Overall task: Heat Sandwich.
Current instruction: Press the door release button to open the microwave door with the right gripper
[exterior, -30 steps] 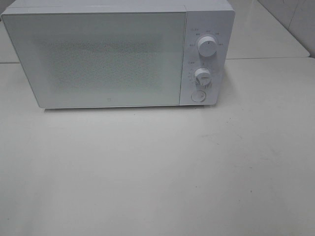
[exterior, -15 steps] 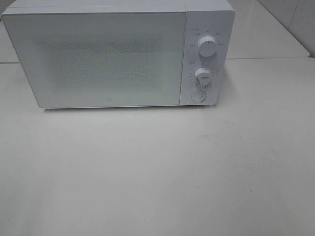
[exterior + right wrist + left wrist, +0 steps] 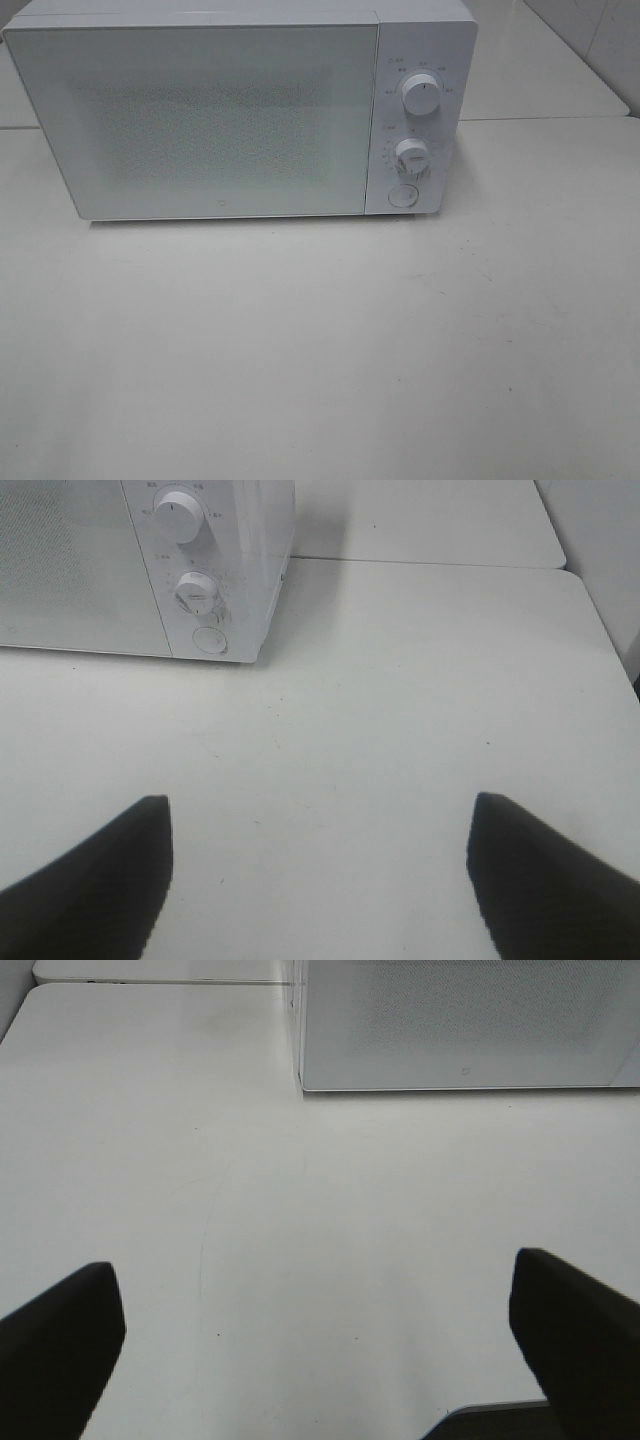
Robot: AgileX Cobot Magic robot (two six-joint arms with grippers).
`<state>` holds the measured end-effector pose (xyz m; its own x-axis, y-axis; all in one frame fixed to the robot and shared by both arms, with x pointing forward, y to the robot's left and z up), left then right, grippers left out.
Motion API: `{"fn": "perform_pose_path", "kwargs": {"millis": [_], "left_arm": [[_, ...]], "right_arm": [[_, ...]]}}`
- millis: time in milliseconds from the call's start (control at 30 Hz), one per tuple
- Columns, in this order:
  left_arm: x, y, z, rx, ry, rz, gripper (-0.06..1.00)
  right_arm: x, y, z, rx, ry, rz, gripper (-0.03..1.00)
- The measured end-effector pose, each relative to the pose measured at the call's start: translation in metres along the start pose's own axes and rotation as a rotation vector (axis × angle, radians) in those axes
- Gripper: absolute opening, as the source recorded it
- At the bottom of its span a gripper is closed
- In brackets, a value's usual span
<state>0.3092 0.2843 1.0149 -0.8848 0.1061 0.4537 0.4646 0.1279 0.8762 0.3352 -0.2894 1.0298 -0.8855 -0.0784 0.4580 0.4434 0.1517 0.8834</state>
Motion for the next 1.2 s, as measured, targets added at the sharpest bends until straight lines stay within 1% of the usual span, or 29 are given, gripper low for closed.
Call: {"fn": "perform_pose_path", "kwargs": {"millis": [267,333,433,667,700,867,1100,1200], "left_arm": [[0.000,0.000,0.000,0.000,0.000,0.000,0.97],[0.000,0.000,0.000,0.000,0.000,0.000,0.97],[0.000,0.000,0.000,0.000,0.000,0.000,0.97],[0.000,0.000,0.000,0.000,0.000,0.000,0.97],[0.000,0.000,0.000,0.000,0.000,0.000,0.97],[0.000,0.000,0.000,0.000,0.000,0.000,0.97],[0.000,0.000,0.000,0.000,0.000,0.000,0.97],[0.000,0.000,0.000,0.000,0.000,0.000,0.97]], "right_arm": [[-0.028,0.026,-0.004,-0.001,-0.004,-0.021,0.77],[-0.031,0.028,-0.004,-0.001,-0.004,-0.020,0.77],[-0.047,0.036,-0.005,-0.002,-0.003,-0.011,0.77],[-0.069,0.042,-0.006,-0.003,-0.001,0.014,0.77],[-0.078,0.044,-0.006,-0.003,0.000,0.025,0.77],[-0.096,0.047,-0.007,-0.003,0.001,0.037,0.77],[-0.121,0.053,-0.008,-0.004,-0.001,0.031,0.77],[-0.137,0.059,-0.009,-0.004,-0.004,0.012,0.77]]}}
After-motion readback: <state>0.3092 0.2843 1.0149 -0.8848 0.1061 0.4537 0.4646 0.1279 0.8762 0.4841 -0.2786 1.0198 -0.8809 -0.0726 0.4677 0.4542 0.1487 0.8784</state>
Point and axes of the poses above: a point on each arm's last joint axis where the gripper is mounted, x pointing back along that axis away from the gripper, z along the wrist's bending axis when the last joint is at zero, y = z × x, the point moved 9 cm from there along -x, pointing out along that axis toward the gripper, and after that the axes turned 7 degrees about x, right-handed, at the moved point
